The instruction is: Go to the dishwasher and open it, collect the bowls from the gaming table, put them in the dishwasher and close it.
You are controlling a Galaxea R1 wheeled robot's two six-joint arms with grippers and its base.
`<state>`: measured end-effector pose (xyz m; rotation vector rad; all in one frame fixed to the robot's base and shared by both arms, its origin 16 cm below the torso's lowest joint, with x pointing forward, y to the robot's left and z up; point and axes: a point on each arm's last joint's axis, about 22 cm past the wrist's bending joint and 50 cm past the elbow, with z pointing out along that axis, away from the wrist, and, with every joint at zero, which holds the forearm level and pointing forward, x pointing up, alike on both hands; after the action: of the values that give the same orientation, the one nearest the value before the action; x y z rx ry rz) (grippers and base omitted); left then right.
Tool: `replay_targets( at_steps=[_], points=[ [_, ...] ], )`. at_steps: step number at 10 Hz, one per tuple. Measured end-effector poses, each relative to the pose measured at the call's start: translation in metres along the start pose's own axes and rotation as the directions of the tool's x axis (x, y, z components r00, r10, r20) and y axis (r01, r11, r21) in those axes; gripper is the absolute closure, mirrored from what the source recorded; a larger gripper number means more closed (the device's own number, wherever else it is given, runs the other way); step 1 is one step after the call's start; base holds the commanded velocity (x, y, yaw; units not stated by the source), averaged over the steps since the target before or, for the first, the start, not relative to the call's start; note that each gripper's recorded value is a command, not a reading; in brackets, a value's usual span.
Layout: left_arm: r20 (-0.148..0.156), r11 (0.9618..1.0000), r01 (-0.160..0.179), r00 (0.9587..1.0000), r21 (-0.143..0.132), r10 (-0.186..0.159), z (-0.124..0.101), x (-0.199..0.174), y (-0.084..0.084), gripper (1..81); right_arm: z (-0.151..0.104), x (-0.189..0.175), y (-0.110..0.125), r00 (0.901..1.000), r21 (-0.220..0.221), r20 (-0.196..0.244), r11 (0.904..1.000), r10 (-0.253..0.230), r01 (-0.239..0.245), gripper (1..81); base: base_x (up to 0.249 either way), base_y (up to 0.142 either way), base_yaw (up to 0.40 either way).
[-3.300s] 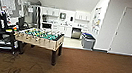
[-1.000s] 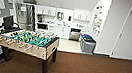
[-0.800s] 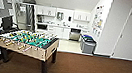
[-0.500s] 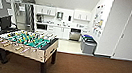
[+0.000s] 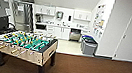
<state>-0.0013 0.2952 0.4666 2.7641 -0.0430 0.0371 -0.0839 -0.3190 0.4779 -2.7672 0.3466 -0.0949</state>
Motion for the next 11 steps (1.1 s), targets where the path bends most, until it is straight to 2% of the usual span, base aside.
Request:
replay_targets(
  at_steps=[2, 11],
  points=[
    [-0.002, 0.9999, 0.0, 1.0, -0.012, 0.0, 0.0032, 0.0005, 0.0081, 81.1, -0.0016, 0.0017, 0.0035, 1.0, -0.005, -0.003, 1.0, -0.001, 0.001, 81.1, 0.185, -0.076, 0.0],
    [-0.001, 1.0, -0.001, 1.0, -0.009, 0.001, 0.0045, 0.0, 0.0078, 81.1, -0.0018, -0.0006, 0.0044, 1.0, -0.007, 0.0, 1.0, -0.001, 0.001, 81.1, 0.185, -0.077, 0.0]
  ],
)
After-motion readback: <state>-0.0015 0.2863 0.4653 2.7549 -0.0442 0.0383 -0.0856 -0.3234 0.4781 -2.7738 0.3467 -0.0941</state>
